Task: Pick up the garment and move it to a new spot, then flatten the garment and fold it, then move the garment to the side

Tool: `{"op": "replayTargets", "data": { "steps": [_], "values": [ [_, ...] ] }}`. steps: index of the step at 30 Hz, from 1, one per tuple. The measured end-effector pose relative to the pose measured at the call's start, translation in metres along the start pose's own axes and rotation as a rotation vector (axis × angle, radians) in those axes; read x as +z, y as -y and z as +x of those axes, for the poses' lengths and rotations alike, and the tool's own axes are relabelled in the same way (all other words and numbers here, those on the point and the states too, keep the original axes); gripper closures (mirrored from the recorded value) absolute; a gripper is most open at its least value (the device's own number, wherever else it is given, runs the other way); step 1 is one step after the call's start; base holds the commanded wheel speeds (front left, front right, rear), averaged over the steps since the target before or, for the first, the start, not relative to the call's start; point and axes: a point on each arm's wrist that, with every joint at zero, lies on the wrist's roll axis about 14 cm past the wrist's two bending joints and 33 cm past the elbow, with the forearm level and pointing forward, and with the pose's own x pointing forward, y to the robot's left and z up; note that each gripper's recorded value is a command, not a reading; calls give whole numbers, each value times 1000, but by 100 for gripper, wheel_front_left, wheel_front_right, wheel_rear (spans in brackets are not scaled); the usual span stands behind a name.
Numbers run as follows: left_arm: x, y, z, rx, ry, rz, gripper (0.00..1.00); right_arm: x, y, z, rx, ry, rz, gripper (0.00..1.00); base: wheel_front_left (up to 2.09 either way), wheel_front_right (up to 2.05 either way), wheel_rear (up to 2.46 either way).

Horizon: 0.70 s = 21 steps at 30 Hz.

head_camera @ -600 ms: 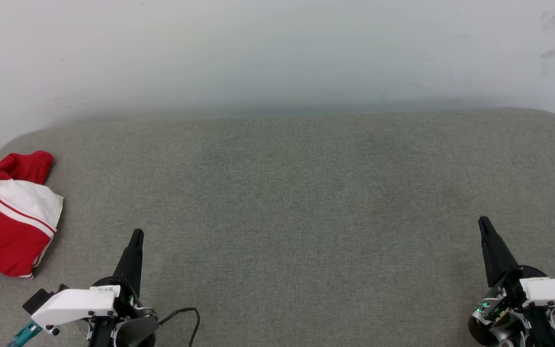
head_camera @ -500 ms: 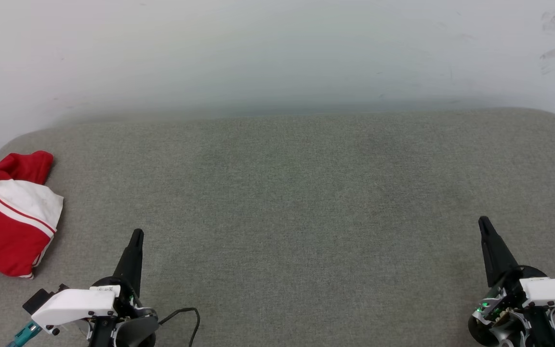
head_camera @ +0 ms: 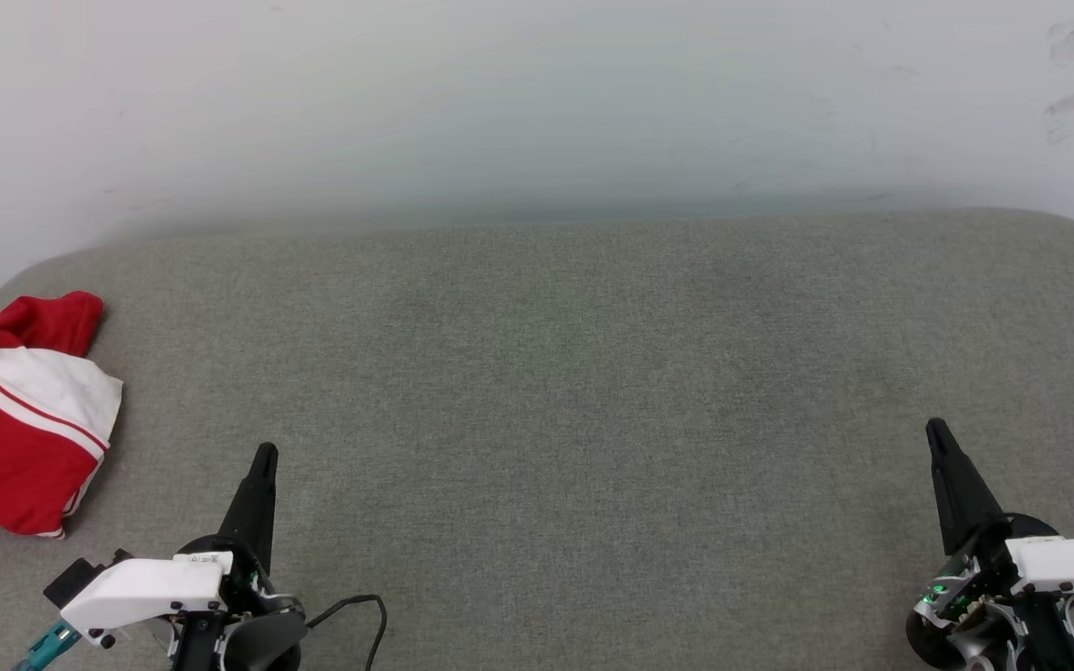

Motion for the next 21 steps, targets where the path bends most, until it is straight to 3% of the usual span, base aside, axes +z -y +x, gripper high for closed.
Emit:
{"op": "replayTargets", "data": {
  "steps": [21],
  "values": [
    [0, 0, 0, 0, 0, 0, 100, 0, 0, 0, 0, 0, 0, 100, 0, 0, 0]
  ]
}}
